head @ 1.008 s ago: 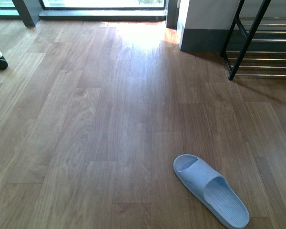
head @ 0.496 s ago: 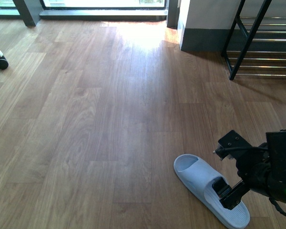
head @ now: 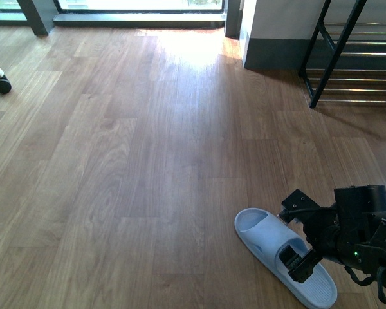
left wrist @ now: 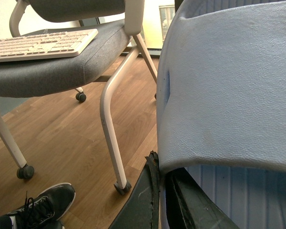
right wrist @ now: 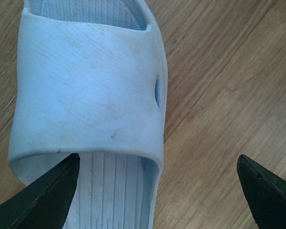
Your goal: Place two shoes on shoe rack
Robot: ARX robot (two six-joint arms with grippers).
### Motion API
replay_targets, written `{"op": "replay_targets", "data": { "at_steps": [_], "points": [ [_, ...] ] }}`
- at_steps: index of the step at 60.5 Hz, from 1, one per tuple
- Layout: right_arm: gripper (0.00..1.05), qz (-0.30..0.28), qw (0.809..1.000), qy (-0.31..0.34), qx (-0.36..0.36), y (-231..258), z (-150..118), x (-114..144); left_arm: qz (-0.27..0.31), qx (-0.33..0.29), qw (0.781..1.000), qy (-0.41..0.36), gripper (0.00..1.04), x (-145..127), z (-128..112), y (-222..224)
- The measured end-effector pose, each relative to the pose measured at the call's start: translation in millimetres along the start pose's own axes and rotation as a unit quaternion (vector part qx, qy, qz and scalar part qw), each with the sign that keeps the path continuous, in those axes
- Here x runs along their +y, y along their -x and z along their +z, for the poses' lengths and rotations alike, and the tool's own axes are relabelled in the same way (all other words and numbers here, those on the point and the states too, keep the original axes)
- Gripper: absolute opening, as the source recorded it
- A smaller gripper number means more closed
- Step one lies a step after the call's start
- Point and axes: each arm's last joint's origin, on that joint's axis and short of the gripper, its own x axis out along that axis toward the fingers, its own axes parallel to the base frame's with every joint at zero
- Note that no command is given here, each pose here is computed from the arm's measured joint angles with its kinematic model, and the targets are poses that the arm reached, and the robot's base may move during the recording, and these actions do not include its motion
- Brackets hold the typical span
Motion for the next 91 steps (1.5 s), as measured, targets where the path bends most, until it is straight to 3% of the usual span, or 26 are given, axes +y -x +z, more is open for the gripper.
{"op": "replay_targets", "data": {
  "at_steps": [8,12,27,31,49,56,69,77,84,91],
  "points": [
    [0.96,0.001,1.0,-0.002,-0.009,-9.6,3.8,2.8,0.0,0.0,1.0,0.0,0.02,0.0,0.0,0.0],
    [0.9,0.0,1.0,0.001,-0.016,-12.9,7.3,4.1,0.0,0.0,1.0,0.0,0.02,0.0,0.0,0.0],
    [0.53,0.0,1.0,0.005,-0.027,-24.8,10.4,9.8,0.0,0.0,1.0,0.0,0.02,0.0,0.0,0.0],
    [0.39,-0.004,1.0,0.0,-0.03,-22.9,7.8,11.0,0.0,0.0,1.0,0.0,0.02,0.0,0.0,0.0],
    [0.02,-0.035,0.998,-0.025,-0.045,-10.0,7.0,7.0,0.0,0.0,1.0,0.0,0.02,0.0,0.0,0.0],
    [0.02,-0.045,0.996,-0.042,-0.067,15.6,14.0,-0.5,0.0,0.0,1.0,0.0,0.02,0.0,0.0,0.0],
    [0.02,-0.072,0.984,-0.041,-0.159,78.2,54.3,-30.3,0.0,0.0,1.0,0.0,0.02,0.0,0.0,0.0],
    [0.02,-0.072,0.973,-0.021,-0.217,165.7,66.8,-32.2,0.0,0.0,1.0,0.0,0.02,0.0,0.0,0.0],
    [0.02,-0.058,0.965,-0.007,-0.255,267.8,59.6,-17.5,0.0,0.0,1.0,0.0,0.02,0.0,0.0,0.0],
    [0.02,-0.077,0.95,-0.01,-0.302,332.6,59.5,-11.4,0.0,0.0,1.0,0.0,0.02,0.0,0.0,0.0]
  ]
}}
